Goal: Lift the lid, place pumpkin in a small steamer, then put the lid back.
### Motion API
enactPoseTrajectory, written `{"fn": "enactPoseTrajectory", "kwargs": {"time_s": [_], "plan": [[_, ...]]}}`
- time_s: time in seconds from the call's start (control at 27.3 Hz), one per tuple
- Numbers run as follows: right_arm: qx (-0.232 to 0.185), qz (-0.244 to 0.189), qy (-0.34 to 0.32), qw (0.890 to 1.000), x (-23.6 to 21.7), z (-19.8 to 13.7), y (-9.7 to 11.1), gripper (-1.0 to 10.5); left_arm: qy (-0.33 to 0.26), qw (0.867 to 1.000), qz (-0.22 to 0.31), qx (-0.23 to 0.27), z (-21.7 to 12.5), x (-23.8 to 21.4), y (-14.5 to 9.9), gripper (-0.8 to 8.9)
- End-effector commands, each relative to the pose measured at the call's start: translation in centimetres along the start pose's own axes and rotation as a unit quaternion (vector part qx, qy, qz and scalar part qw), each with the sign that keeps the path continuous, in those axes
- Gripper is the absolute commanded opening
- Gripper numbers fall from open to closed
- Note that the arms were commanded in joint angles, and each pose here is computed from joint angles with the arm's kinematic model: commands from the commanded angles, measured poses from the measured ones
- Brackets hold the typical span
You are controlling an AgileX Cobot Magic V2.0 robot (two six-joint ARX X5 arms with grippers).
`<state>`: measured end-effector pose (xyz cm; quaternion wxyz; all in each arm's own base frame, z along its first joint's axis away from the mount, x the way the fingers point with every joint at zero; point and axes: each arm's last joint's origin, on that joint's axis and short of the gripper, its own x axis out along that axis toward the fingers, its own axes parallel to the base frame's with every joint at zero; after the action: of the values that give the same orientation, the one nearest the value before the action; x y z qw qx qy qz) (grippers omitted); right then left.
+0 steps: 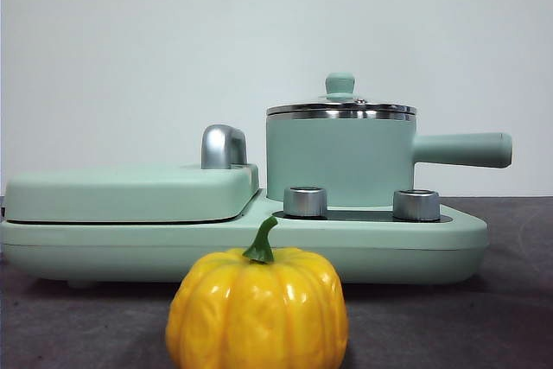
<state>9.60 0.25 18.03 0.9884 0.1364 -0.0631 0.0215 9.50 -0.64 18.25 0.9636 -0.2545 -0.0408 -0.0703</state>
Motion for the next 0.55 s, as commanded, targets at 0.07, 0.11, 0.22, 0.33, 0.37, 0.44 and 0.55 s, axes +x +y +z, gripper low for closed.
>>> {"fn": "enactPoseTrajectory", "kwargs": {"time_s": [0.07, 0.11, 0.22, 0.33, 0.37, 0.44, 0.55], "plan": [[0.043, 0.006, -0.021, 0.999, -0.1, 1.3, 0.4, 0.1, -0.024, 1.0, -0.015, -0.007, 0.7, -0.1, -0.4, 0.1], [0.043, 0.008, -0.027, 0.999, -0.2, 1.7, 0.5, 0.1, -0.028, 0.999, -0.017, -0.006, 1.0, -0.1, -0.6, 0.1], [0.04, 0.015, -0.048, 0.998, -0.5, 3.4, 0.9, 0.1, -0.041, 0.999, -0.023, 0.011, 2.3, -0.3, -1.3, 0.1], [0.037, 0.015, -0.05, 0.998, -0.8, 5.1, 1.4, 0.1, -0.054, 0.997, -0.029, 0.037, 3.7, -0.4, -2.2, 0.1], [0.037, 0.013, -0.042, 0.998, -0.9, 5.6, 1.6, 0.1, -0.056, 0.997, -0.029, 0.044, 4.4, -0.4, -2.5, 0.1], [0.033, 0.01, -0.033, 0.999, -1.0, 6.6, 1.9, 0.1, -0.049, 0.997, -0.025, 0.051, 5.4, -0.4, -3.1, 0.1], [0.013, 0.006, -0.017, 1.0, -1.0, 8.1, 2.3, 0.1, -0.022, 0.998, -0.011, 0.064, 7.0, -0.1, -4.0, 0.1]]}}
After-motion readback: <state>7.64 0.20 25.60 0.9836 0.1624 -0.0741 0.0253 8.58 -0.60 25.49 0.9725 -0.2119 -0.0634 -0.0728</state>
